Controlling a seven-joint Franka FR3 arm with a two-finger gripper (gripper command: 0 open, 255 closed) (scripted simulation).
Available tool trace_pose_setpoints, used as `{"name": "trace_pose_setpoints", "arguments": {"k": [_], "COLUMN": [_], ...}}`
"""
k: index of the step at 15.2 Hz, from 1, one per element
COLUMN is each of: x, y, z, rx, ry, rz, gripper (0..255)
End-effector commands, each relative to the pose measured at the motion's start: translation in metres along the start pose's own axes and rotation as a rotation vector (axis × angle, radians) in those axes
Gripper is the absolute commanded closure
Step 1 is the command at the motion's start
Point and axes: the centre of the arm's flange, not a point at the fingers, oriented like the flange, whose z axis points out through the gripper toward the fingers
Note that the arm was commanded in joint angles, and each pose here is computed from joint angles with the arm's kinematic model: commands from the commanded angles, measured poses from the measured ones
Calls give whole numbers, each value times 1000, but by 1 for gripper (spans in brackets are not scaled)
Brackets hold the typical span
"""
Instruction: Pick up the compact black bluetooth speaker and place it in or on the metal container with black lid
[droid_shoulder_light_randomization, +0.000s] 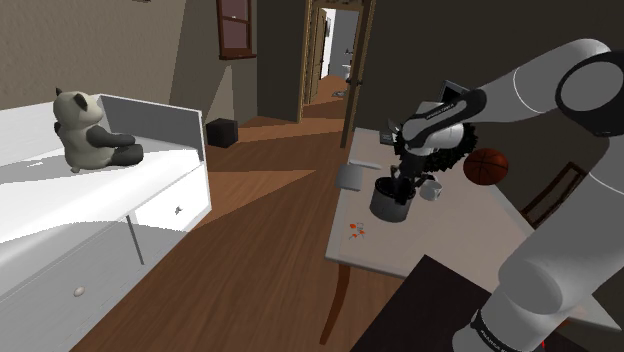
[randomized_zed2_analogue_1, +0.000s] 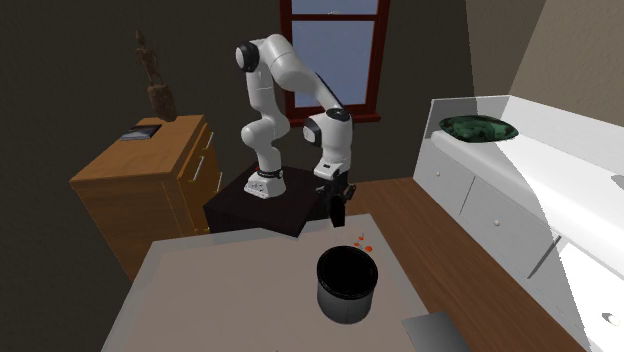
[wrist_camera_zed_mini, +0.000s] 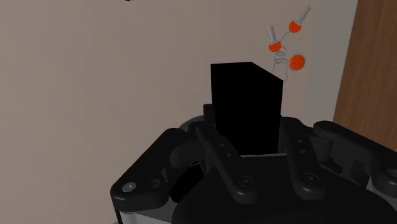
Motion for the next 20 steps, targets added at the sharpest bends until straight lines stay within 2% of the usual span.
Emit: {"name": "trace_pose_setpoints", "arguments": {"k": [1, 5, 18, 20], "x": [1, 0, 179, 179], "y": [0, 0, 7, 7], "z": [-12, -29, -38, -28], "rx": [0, 0, 0, 0], "ry": [0, 0, 0, 0], "rz": [0, 0, 0, 0], "gripper": [255, 255, 255, 255]}}
